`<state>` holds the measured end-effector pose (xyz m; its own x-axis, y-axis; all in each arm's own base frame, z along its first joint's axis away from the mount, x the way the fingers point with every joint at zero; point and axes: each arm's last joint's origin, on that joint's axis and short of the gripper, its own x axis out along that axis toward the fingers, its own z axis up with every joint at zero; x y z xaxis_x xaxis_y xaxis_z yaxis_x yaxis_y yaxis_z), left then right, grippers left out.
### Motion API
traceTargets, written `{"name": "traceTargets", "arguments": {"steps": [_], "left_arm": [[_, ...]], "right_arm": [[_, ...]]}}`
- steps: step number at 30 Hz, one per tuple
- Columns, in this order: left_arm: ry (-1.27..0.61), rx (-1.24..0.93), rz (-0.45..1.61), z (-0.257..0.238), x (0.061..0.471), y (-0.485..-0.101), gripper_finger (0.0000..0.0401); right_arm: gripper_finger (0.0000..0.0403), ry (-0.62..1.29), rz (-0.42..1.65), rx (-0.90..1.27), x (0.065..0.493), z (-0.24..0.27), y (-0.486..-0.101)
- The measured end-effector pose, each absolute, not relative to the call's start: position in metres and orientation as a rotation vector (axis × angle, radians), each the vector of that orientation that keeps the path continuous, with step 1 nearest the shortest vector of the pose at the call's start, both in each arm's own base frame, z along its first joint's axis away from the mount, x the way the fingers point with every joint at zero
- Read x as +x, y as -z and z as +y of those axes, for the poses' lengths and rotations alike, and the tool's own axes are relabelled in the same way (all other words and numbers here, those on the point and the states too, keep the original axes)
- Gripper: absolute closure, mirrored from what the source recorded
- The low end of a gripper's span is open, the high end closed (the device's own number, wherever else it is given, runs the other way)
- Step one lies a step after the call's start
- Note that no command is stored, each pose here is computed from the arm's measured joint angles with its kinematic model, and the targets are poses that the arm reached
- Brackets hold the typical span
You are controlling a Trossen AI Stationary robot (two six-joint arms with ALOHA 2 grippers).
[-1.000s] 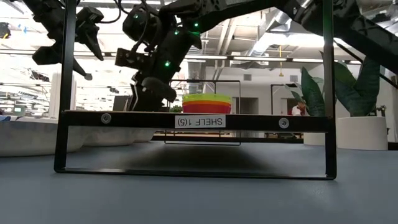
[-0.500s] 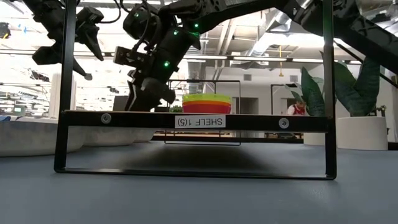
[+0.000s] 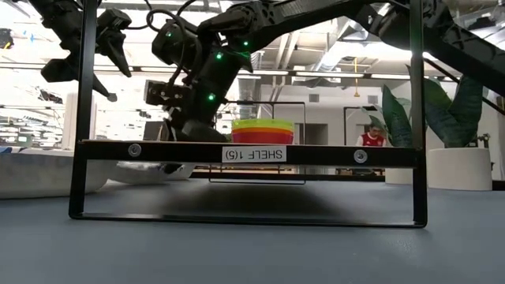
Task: Place and stack bowls onto a shelf
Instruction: Put the white patterned plate on the shelf
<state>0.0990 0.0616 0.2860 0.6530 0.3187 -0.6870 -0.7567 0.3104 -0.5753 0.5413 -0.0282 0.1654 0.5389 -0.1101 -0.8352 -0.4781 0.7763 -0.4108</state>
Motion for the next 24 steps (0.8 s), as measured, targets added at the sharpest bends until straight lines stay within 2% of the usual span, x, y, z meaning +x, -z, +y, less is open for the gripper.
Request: {"name": "traceTargets", "arguments": {"steps": [18, 24], "left_arm": [[-0.749, -1.024, 0.499, 0.0617, 0.0991, -0.2861, 0.0129], [-0.749, -1.024, 0.498, 0.0617, 0.0992, -0.2861, 0.0129]], "right_arm": [[0.0244, -0.2, 0.965, -0.732, 0.5447, -0.024, -0.169], [0.0296, -0.188, 0.953, -0.733, 0.5458, -0.0242, -0.1699]]}}
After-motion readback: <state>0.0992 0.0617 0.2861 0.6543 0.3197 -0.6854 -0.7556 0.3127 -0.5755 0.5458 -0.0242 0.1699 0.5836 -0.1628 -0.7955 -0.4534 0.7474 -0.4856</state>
